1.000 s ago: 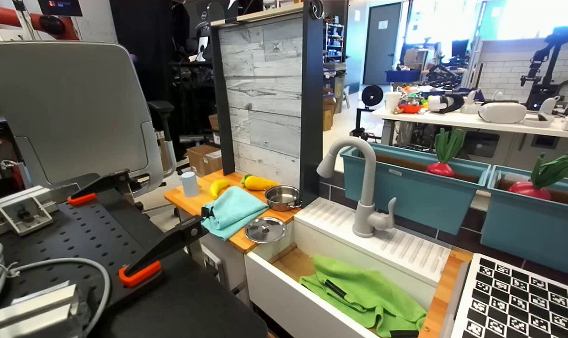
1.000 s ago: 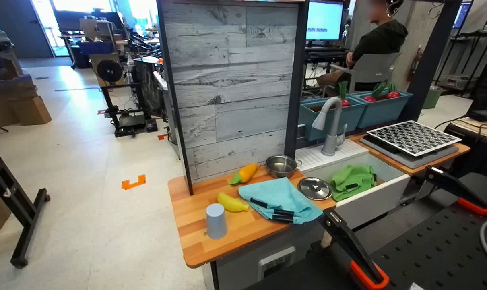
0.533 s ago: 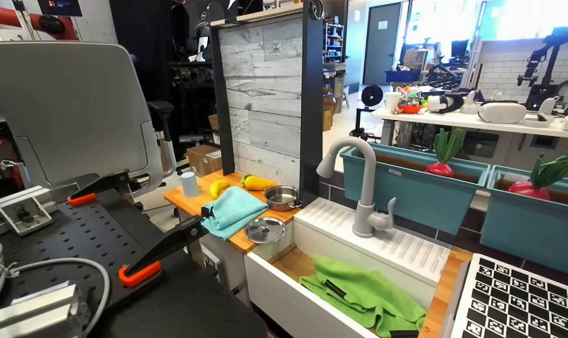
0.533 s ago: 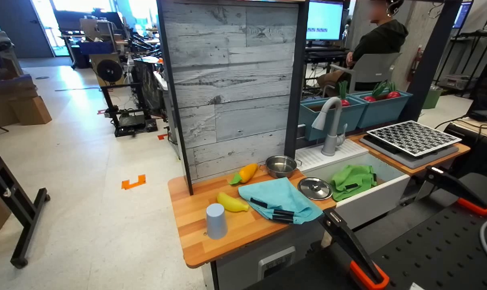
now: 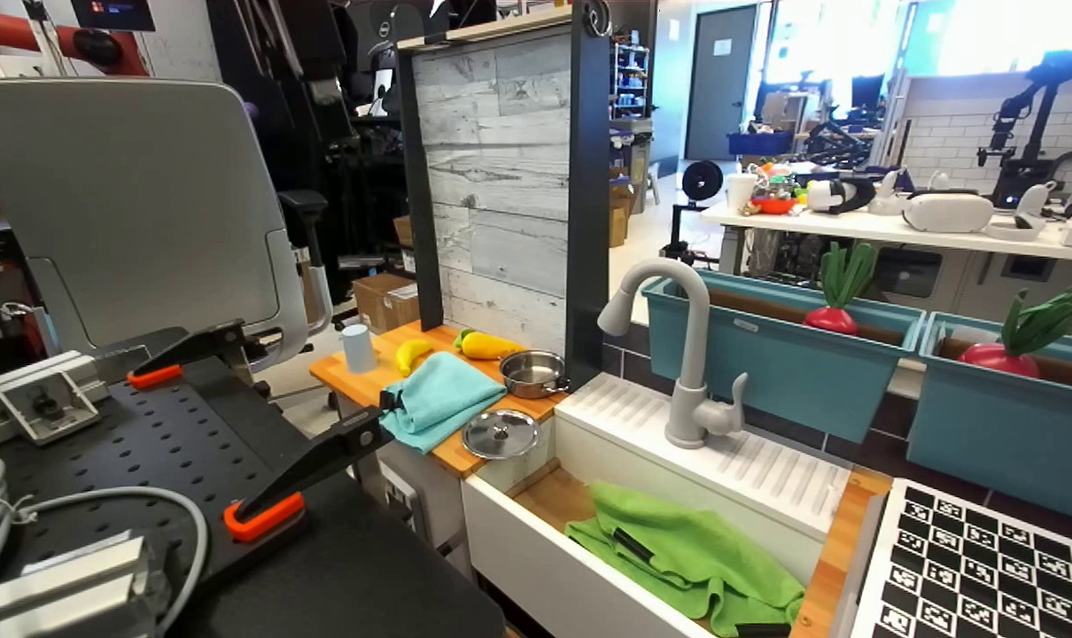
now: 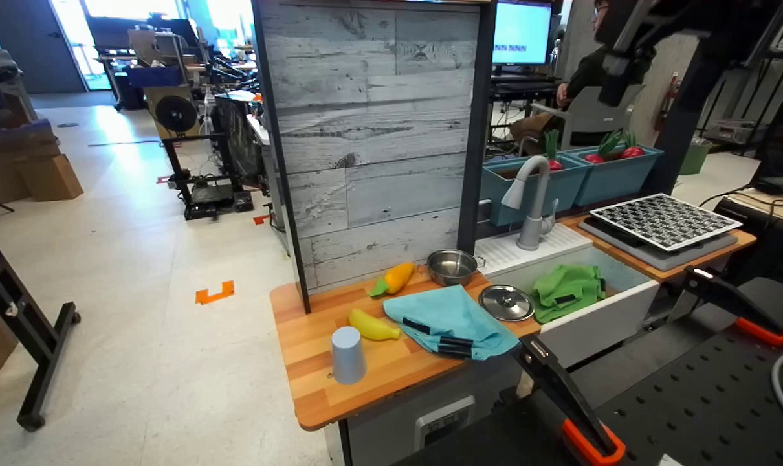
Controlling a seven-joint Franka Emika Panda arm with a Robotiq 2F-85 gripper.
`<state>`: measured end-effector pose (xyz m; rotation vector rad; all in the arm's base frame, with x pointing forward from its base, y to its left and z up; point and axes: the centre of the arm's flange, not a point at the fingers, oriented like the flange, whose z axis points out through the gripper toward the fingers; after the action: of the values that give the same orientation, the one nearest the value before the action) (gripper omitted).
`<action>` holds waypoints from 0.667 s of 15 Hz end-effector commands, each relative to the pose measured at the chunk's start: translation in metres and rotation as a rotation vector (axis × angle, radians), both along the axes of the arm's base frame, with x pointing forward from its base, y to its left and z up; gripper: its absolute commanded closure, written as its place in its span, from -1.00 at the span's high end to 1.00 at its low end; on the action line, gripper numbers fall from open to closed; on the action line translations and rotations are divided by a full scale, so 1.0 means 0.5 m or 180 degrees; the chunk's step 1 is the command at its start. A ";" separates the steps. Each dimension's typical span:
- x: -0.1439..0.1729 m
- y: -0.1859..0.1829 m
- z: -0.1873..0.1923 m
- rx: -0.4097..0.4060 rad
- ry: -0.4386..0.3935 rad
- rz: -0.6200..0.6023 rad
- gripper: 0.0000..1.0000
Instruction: Put the silver lid on the silver pot.
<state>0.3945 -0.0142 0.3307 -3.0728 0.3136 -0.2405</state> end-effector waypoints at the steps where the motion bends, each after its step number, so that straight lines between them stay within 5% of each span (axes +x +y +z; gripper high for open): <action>1: 0.106 0.029 -0.132 0.0059 0.0073 -0.0081 1.00; 10: 0.236 0.044 -0.432 0.0237 0.0365 -0.0451 1.00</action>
<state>0.4701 0.0046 0.1698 -3.0319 0.4774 -0.0940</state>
